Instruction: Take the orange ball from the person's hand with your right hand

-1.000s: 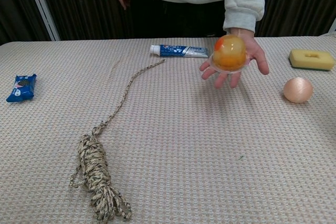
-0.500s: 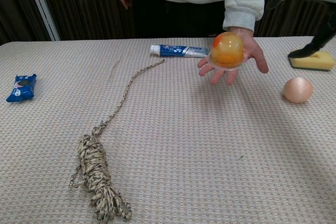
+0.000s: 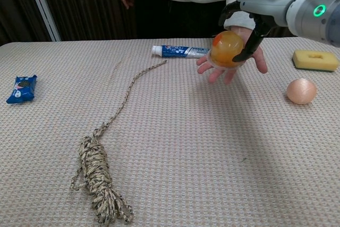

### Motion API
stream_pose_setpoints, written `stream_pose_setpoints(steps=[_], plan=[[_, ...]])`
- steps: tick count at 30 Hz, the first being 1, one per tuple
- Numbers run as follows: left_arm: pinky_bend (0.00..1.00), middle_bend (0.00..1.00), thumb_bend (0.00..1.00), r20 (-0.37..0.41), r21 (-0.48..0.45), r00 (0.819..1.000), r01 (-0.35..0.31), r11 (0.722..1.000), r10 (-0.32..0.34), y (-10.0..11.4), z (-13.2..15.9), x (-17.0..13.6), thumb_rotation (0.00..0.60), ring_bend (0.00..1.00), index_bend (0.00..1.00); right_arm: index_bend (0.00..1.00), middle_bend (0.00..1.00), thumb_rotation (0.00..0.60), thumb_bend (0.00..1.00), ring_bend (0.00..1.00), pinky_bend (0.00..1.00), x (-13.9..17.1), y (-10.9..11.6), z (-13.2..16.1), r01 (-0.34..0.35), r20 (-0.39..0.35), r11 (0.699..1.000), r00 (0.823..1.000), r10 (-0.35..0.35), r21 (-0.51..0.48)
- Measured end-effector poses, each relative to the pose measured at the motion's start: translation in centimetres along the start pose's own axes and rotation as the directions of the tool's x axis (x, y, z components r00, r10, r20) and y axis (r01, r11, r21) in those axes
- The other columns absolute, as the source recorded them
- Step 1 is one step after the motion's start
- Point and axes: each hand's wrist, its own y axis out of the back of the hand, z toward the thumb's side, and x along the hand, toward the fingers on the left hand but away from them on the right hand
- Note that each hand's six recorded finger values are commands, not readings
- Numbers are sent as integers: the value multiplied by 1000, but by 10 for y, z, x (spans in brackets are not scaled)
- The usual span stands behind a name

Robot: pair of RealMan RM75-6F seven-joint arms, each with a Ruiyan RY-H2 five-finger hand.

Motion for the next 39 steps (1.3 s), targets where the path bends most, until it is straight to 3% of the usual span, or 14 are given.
stream_pose_setpoints(steps=[16, 18, 23, 26, 39], plan=[[0, 0, 269, -5, -1, 1000, 10, 1000, -10, 0, 0, 0, 600, 0, 67, 281, 163, 600, 170, 97, 187, -29, -16, 1, -11, 67, 1000, 998, 11, -6], [0, 0, 269, -5, -2, 1000, 10, 1000, -10, 0, 0, 0, 600, 0, 70, 342, 223, 600, 220, 157, 244, -31, -19, 2, -16, 66, 1000, 998, 17, -9], [0, 0, 269, -6, -5, 1000, 12, 1000, -12, 0, -1, 1, 600, 0, 79, 579, 492, 600, 335, 442, 529, -32, -21, 5, 5, 55, 1000, 998, -4, -5], [0, 0, 271, -7, -7, 1000, 13, 1000, -13, 0, -1, 1, 600, 0, 80, 666, 555, 600, 356, 511, 625, -32, -19, 8, 37, 39, 999, 999, -36, -5], [0, 0, 270, -10, -8, 1000, 14, 1000, -14, 0, -1, 1, 600, 0, 88, 713, 580, 600, 364, 533, 663, -15, 1, 8, 119, -22, 992, 993, -120, -48]])
